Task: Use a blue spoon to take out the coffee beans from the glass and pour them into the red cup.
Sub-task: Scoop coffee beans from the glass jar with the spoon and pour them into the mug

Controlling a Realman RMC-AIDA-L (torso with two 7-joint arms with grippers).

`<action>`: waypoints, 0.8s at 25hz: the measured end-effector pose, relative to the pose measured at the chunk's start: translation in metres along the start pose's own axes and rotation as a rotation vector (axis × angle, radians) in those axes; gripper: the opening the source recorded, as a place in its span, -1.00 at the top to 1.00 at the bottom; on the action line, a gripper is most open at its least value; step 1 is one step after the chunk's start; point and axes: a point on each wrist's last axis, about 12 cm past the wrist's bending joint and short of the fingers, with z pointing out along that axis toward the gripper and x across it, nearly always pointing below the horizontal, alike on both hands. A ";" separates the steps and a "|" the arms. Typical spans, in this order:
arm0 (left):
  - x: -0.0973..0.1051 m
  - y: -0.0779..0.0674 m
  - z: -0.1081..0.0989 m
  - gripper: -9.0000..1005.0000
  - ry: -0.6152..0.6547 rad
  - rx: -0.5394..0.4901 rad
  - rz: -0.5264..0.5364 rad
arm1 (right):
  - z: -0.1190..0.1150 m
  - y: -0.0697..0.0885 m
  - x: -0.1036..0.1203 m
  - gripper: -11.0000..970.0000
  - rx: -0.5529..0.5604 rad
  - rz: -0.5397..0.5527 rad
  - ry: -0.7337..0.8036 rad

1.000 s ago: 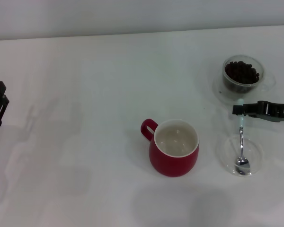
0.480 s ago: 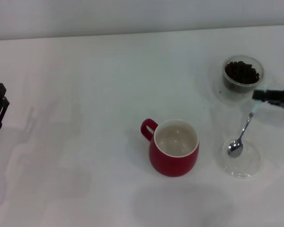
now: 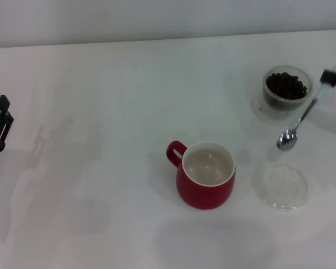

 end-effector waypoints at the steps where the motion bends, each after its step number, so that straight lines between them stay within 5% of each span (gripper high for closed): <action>1: 0.000 0.000 0.000 -0.37 0.000 0.000 0.000 | 0.000 0.001 -0.002 0.68 -0.008 -0.008 -0.018; 11: -0.001 -0.001 0.003 -0.36 -0.008 0.005 0.002 | 0.018 0.010 -0.026 0.68 -0.032 -0.137 -0.146; 20: -0.002 -0.001 0.003 -0.36 -0.009 0.005 0.000 | 0.026 0.008 -0.052 0.68 0.066 -0.267 -0.212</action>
